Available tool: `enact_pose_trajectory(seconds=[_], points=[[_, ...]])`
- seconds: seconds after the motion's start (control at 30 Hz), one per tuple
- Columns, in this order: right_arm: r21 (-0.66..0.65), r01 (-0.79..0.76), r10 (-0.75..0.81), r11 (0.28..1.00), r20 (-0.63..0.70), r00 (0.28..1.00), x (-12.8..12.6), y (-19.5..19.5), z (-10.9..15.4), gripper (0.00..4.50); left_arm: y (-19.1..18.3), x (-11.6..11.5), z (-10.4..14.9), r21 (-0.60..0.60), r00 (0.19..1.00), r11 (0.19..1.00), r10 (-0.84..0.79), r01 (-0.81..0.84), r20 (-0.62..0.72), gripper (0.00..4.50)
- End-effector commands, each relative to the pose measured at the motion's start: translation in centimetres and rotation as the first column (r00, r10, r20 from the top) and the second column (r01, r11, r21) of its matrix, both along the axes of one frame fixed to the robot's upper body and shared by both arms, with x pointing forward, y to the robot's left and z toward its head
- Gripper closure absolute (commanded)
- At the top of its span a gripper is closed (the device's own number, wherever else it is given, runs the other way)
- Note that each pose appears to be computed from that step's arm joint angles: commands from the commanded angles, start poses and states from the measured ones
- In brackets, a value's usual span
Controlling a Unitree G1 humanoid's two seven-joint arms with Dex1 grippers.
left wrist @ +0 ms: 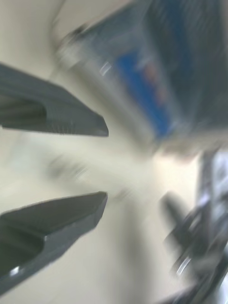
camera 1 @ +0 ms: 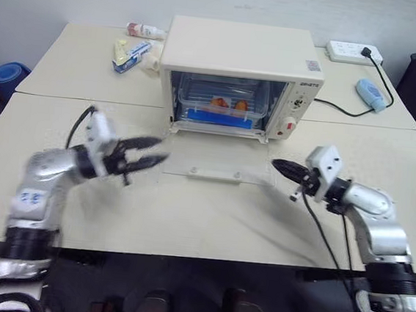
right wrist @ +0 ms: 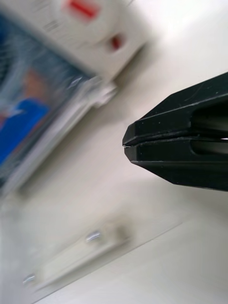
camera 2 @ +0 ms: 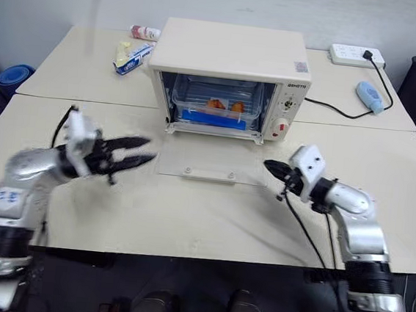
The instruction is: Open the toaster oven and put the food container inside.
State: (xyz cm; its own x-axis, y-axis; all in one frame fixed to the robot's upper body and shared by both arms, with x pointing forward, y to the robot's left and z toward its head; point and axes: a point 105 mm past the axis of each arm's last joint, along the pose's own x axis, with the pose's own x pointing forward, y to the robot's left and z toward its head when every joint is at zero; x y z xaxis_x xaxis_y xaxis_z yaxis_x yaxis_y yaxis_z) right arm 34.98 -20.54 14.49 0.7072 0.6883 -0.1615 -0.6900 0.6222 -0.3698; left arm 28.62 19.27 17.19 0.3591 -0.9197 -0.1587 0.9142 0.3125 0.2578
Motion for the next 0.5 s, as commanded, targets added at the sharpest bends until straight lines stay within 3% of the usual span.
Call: enact_pose_trajectory(seconds=[0.03, 0.17, 0.27, 0.43, 0.5], points=[[-0.038, -0.079, 0.078, 0.996, -0.012, 0.997, 0.2, -0.1, -1.1, 4.50, 1.0, -1.5, 0.5, 0.056, 0.990, 0.989, -0.139, 0.140, -0.017, 1.19], [-0.038, -0.150, 0.148, 0.988, -0.052, 0.988, 0.5, 0.5, -2.7, 4.50, 1.7, -0.7, 1.2, 0.063, 0.991, 0.989, -0.136, 0.136, -0.016, 0.05], [-0.018, -0.195, 0.194, 0.981, -0.026, 0.981, 0.8, 1.7, -2.7, 4.50, 1.6, -0.2, 1.5, 0.061, 0.992, 0.990, -0.126, 0.125, 0.000, 0.05], [0.076, -0.263, 0.257, 0.962, 0.075, 0.963, 0.2, 4.1, -0.4, 4.50, 2.4, 0.3, 2.5, -0.092, 0.999, 0.996, -0.013, 0.009, -0.045, 0.05], [0.169, -0.246, 0.225, 0.954, 0.136, 0.965, 0.1, 4.3, 1.6, 4.50, 3.0, 0.6, 2.9, -0.170, 0.997, 0.983, 0.055, -0.064, -0.060, 0.05]])
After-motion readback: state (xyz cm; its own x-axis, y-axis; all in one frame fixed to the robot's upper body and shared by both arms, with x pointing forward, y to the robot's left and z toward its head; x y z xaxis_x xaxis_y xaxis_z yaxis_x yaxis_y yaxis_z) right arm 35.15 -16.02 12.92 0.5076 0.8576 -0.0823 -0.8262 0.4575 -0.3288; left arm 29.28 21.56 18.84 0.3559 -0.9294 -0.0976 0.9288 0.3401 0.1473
